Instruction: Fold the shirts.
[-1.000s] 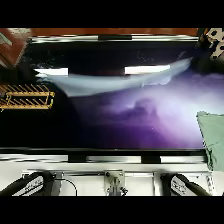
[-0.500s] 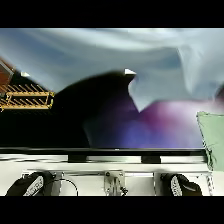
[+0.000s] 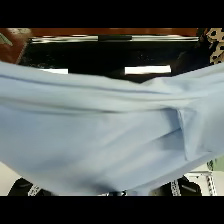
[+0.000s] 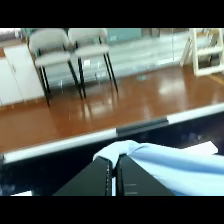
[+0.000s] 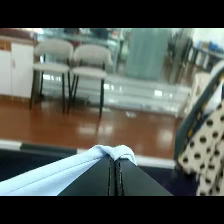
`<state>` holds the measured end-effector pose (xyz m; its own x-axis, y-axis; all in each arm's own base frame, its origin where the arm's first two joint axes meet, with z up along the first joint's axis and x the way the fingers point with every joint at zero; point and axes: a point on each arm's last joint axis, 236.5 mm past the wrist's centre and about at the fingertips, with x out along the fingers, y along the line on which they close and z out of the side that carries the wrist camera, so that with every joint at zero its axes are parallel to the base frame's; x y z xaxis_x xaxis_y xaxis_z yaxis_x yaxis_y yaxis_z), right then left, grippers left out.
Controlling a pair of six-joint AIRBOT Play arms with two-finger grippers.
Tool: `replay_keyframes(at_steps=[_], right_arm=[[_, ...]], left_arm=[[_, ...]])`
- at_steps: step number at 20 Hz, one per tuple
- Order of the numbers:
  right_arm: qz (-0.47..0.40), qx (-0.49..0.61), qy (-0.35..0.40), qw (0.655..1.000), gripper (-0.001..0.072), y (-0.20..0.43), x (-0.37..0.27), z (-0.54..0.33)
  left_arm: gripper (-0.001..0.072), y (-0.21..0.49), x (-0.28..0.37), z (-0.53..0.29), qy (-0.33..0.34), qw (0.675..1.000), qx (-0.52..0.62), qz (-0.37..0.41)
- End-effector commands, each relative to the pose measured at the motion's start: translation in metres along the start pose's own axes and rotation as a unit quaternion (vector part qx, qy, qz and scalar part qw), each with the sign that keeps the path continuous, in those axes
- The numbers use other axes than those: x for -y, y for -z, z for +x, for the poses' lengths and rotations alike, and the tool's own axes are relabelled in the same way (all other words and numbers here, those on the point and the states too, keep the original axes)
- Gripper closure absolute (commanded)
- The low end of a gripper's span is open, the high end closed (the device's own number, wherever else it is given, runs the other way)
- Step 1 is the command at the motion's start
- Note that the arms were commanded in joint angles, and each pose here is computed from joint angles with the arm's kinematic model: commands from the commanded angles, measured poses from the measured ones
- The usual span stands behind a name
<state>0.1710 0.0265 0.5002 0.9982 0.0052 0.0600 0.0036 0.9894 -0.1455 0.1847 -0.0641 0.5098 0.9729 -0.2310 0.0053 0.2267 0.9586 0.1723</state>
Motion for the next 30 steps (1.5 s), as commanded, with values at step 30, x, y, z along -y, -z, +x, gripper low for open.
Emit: replay_keyframes(at_steps=[30], right_arm=[[0.248,-0.383,-0.042,0.889,0.0645,0.526,-0.062,0.371]], left_arm=[[0.0676,0.525,0.005,0.364,0.111,0.837,-0.428,-0.323]])
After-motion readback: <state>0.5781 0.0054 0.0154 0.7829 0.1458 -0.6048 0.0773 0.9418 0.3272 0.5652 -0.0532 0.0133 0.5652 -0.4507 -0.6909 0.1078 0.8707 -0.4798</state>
